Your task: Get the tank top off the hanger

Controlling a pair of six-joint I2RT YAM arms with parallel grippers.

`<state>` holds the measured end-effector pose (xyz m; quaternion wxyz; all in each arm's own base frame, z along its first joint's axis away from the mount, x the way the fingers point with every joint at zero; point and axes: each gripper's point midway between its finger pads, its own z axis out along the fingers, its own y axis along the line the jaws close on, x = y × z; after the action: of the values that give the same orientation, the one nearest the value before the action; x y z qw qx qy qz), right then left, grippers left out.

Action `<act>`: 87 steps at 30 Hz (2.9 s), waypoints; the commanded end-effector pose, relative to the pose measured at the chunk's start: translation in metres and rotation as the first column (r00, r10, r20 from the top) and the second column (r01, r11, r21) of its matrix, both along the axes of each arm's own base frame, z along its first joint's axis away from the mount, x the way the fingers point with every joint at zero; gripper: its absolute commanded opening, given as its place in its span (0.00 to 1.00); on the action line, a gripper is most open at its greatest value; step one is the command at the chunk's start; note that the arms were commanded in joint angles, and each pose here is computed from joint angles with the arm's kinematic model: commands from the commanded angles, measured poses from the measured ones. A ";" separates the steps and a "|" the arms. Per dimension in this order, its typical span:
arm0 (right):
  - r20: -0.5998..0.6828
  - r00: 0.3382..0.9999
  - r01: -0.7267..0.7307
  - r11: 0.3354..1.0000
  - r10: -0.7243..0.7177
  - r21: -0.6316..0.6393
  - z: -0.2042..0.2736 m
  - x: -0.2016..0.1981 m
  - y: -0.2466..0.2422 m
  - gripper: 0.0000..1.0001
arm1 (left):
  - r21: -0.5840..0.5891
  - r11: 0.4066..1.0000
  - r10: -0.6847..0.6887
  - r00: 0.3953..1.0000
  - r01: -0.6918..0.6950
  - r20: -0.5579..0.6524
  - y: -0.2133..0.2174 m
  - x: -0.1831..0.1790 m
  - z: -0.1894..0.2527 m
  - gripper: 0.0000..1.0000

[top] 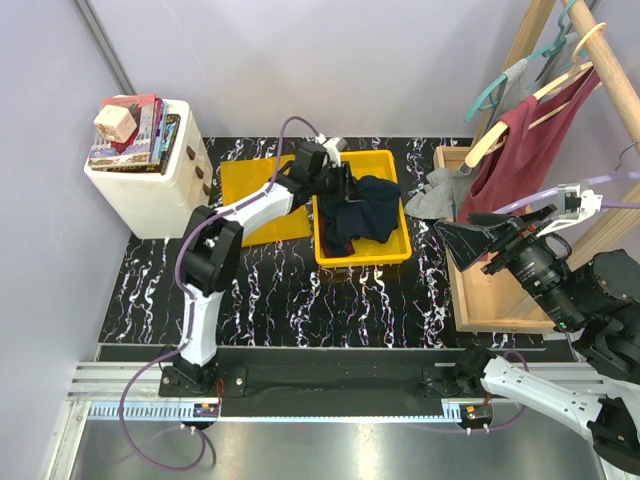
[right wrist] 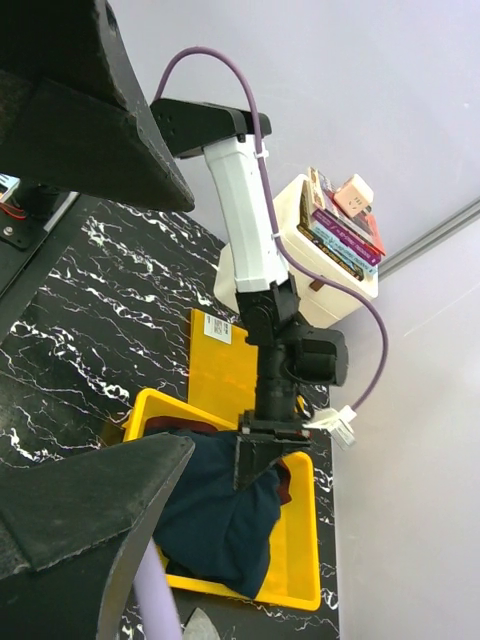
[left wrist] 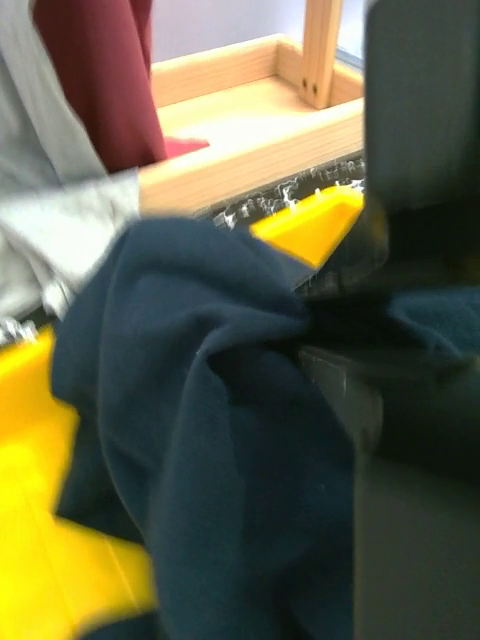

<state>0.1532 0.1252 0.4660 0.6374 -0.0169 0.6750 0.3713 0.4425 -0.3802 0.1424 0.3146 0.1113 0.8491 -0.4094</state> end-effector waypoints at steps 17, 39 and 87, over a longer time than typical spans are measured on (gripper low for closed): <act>0.148 0.978 0.148 0.989 -0.148 0.010 0.077 -0.016 -0.062 1.00 | -0.235 0.939 -0.082 0.825 0.253 0.559 -0.013 -0.076 0.253 0.86; 0.161 0.986 0.018 0.993 -0.037 0.119 0.090 -0.049 -0.067 1.00 | -0.430 0.819 0.125 0.613 0.379 0.780 -0.164 -0.103 0.353 0.98; 0.168 0.985 0.020 0.984 -0.050 0.175 0.086 -0.063 -0.086 1.00 | -0.689 0.578 0.264 0.699 0.438 0.665 -0.143 -0.173 0.466 0.00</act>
<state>0.0917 0.0408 0.5470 0.6978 0.0117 0.5903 0.4056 0.3209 -0.5944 0.4696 0.5809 0.1747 0.5033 -0.6154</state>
